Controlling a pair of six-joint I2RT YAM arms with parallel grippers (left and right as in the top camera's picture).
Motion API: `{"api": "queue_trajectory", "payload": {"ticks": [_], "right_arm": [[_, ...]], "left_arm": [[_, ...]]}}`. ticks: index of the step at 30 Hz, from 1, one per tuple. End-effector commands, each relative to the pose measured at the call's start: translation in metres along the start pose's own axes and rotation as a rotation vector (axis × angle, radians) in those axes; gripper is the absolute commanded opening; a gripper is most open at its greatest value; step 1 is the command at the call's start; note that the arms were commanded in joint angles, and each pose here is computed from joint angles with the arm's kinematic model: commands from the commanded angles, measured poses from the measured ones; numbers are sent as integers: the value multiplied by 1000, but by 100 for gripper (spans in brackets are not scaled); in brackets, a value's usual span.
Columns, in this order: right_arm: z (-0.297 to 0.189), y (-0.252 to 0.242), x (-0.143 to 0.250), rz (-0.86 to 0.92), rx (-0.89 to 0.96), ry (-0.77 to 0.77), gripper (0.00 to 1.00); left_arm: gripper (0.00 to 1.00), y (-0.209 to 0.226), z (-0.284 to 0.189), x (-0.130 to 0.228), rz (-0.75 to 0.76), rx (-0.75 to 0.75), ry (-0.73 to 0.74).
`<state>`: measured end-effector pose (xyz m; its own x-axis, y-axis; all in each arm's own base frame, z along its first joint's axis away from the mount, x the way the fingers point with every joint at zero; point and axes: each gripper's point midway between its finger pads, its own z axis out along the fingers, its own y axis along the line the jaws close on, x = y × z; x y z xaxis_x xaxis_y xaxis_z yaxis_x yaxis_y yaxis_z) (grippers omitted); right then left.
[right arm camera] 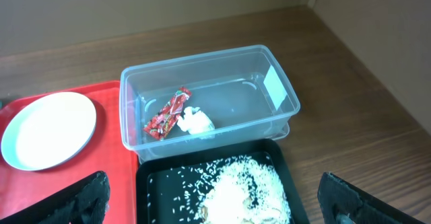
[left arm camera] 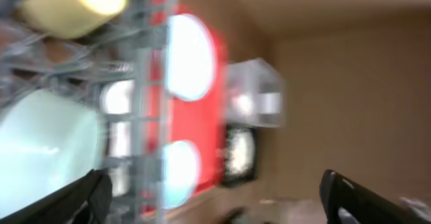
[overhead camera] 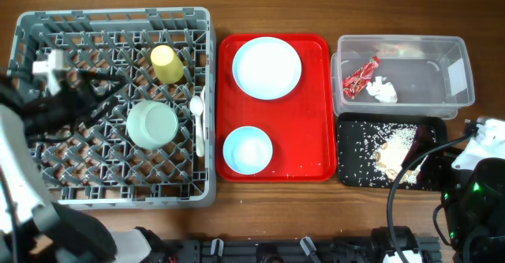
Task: Sort waste into correct bins and load items into the dishwasher rack
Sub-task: 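Set the bowl down in the rack and release it, then move the left gripper to the tray and grasp the blue plate rim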
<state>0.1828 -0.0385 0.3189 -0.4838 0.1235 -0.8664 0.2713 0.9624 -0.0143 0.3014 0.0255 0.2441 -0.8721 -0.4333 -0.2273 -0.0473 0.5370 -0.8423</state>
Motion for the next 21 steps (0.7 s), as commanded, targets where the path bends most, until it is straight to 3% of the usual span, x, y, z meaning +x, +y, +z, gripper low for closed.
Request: {"api": "queue_trajectory", "payload": {"ticks": [1, 3, 5, 8, 9, 10, 12, 16, 21], "right_arm": [[-2, 2, -2, -11, -11, -8, 100], [-2, 2, -2, -11, -11, -8, 100], [-2, 2, -2, -11, -11, -8, 100], [-2, 2, -2, -11, -11, -8, 100], [-2, 2, -2, -11, -11, -8, 100], [-2, 2, -2, -11, -11, -8, 100], [-2, 2, -2, -11, -11, -8, 100], [-2, 2, -2, -11, -11, -8, 100], [-2, 2, -2, -11, -11, -8, 100]], "left_arm": [[100, 58, 10, 13, -228, -573, 46], [100, 57, 29, 15, -115, -675, 89], [100, 42, 53, 19, -21, -669, 129], [100, 25, 75, 33, -46, -654, 157], [77, 20, 81, 38, -25, -647, 180], [41, 17, 85, 44, -12, -646, 199], [4, 17, 93, 59, -17, -671, 244], [4, 63, 89, 67, -96, -907, 171], [4, 111, 80, 56, -129, -1071, 27]]}}
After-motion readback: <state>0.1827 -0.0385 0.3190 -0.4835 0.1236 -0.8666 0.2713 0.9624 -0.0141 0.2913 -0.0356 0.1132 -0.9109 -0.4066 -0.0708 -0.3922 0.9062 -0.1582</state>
